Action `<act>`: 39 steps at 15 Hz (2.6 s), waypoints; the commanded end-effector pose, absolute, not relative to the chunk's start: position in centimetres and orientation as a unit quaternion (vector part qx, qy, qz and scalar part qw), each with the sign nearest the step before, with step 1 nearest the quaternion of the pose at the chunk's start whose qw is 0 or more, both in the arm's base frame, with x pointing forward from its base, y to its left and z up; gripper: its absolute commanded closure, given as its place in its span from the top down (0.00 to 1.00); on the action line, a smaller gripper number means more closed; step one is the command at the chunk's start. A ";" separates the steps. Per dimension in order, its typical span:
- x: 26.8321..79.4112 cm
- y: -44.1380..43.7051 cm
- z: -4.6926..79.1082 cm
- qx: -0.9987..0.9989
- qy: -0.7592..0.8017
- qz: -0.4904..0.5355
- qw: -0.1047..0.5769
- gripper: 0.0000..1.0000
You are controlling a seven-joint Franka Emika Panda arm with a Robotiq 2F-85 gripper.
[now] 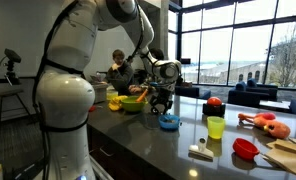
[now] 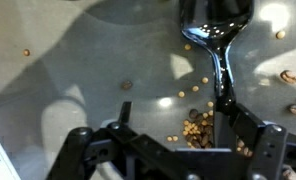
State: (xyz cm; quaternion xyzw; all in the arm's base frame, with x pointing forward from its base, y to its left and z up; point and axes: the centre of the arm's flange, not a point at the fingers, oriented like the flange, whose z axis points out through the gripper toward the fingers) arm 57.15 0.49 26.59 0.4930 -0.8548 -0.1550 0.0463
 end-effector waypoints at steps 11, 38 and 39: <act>56.9 1.1 27.3 0.494 -0.854 -0.162 0.041 1.00; 60.9 1.2 31.1 0.307 -0.938 -0.159 0.033 1.00; 60.7 1.0 31.0 0.310 -0.936 -0.164 0.031 1.00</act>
